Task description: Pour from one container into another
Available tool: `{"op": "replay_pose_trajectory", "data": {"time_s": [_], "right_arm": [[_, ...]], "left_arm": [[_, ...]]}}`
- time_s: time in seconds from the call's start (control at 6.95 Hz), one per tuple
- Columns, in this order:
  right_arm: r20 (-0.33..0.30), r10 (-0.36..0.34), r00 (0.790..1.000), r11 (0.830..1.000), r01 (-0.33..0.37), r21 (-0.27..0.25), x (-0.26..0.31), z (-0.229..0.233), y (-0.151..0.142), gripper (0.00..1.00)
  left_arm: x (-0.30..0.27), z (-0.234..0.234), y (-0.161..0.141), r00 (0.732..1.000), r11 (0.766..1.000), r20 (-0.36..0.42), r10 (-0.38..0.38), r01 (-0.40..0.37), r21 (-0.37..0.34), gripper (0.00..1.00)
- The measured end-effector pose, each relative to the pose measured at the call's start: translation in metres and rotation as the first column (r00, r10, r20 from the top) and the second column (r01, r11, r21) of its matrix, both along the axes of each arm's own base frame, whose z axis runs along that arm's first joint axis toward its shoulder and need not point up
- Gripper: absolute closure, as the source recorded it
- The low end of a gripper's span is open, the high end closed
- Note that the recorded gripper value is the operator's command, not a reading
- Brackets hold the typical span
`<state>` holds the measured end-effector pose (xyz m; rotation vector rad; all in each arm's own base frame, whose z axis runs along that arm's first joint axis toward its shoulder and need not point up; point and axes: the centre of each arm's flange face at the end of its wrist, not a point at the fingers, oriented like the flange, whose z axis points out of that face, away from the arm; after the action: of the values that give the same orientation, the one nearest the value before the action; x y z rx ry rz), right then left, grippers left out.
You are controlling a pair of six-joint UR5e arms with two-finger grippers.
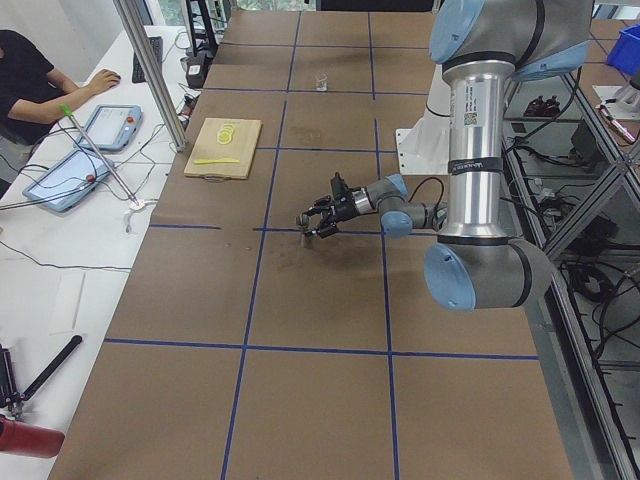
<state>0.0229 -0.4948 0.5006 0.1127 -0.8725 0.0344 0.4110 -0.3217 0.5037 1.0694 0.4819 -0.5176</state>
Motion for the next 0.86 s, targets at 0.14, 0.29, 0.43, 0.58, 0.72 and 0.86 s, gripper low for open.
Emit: {"op": "replay_pose_trajectory", "data": {"time_s": [0.14, 0.29, 0.43, 0.58, 0.72, 0.86], "right_arm": [[0.001, 0.001, 1.0, 1.0, -0.001, -0.003, -0.001, 0.0, 0.0, 0.0], [0.001, 0.001, 1.0, 1.0, -0.001, -0.004, -0.001, 0.001, 0.001, 0.0], [0.001, 0.001, 1.0, 1.0, -0.001, -0.005, -0.001, 0.001, 0.001, 0.0], [0.002, 0.0, 1.0, 1.0, 0.0, -0.005, -0.001, 0.001, 0.001, 0.0], [0.002, -0.001, 1.0, 1.0, 0.001, -0.005, -0.002, 0.001, 0.001, 0.0], [0.002, -0.002, 1.0, 1.0, 0.002, -0.006, -0.002, 0.001, 0.001, 0.0]], "left_arm": [[0.011, 0.007, -0.003, 1.0, 1.0, -0.004, -0.011, 0.011, -0.002, 0.2], [0.018, 0.012, -0.005, 1.0, 1.0, -0.005, -0.017, 0.017, -0.004, 0.24], [0.021, 0.014, -0.005, 1.0, 1.0, -0.005, -0.019, 0.019, -0.005, 0.3], [0.021, 0.016, -0.006, 1.0, 1.0, -0.003, -0.02, 0.02, -0.005, 0.34], [0.021, 0.017, -0.006, 1.0, 1.0, -0.001, -0.022, 0.022, -0.006, 0.41], [0.02, 0.018, -0.006, 1.0, 1.0, -0.001, -0.023, 0.023, -0.007, 0.52]]}}
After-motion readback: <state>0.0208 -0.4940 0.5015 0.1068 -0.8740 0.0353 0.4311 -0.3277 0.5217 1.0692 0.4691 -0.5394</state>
